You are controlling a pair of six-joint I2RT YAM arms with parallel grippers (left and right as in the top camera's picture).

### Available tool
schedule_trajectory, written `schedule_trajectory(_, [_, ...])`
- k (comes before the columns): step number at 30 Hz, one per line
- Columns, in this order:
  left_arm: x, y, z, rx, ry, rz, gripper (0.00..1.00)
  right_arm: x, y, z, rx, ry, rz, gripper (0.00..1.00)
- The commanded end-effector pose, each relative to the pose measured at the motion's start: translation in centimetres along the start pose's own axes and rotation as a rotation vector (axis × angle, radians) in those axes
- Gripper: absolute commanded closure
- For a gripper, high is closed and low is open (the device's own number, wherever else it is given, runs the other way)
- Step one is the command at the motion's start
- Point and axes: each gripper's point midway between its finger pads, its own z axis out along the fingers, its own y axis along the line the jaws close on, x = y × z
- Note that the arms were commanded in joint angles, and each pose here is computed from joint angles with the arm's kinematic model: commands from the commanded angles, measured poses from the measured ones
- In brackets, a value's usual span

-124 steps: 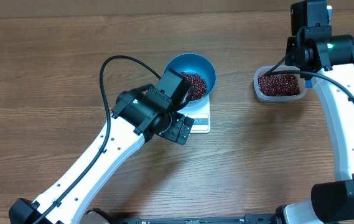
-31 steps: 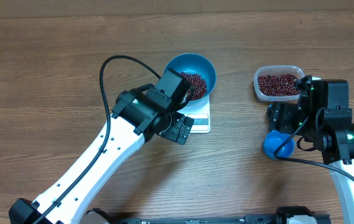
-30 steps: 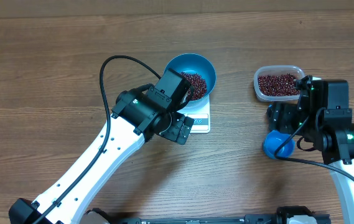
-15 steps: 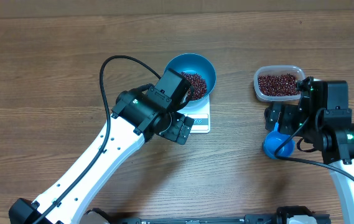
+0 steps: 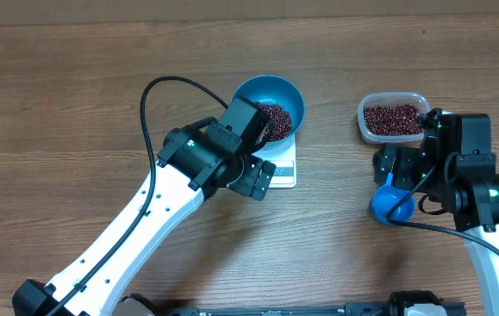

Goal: Scoop item into bowl and weigh 150g on scale

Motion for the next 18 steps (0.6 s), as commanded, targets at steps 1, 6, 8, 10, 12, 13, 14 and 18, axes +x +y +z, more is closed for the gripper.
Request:
schedule_trajectory(1, [-0.82,-0.07,-0.59,0.003,-0.034,-0.008,0.00,-0.74,0.14,-0.56,0.001,-0.029,-0.004,0.00])
schedule_trajectory(6, [-1.02,-0.12,-0.60,0.005,-0.042,-0.009,0.00,-0.74,0.14,-0.56,0.001,-0.029,-0.004,0.00])
schedule_trajectory(8, [-1.02,-0.12,-0.60,0.005,-0.042,-0.009,0.00,-0.74,0.14,-0.56,0.001,-0.029,-0.004,0.00])
schedule_trajectory(10, [-1.02,-0.12,-0.60,0.005,-0.042,-0.009,0.00,-0.74,0.14,-0.56,0.001,-0.029,-0.004,0.00])
schedule_trajectory(12, [-1.03,-0.12,-0.60,0.005,-0.042,-0.009,0.00,-0.74,0.14,-0.56,0.001,-0.029,-0.004,0.00])
schedule_trajectory(13, [-1.03,-0.12,-0.60,0.005,-0.042,-0.009,0.00,-0.74,0.14,-0.56,0.001,-0.029,-0.004,0.00])
schedule_trajectory(14, [-1.03,-0.12,-0.60,0.005,-0.042,-0.009,0.00,-0.74,0.14,-0.56,0.001,-0.029,-0.004,0.00])
schedule_trajectory(18, [-1.05,-0.13,-0.60,0.005,-0.043,-0.009,0.00,-0.74,0.14,-0.56,0.001,-0.029,-0.004,0.00])
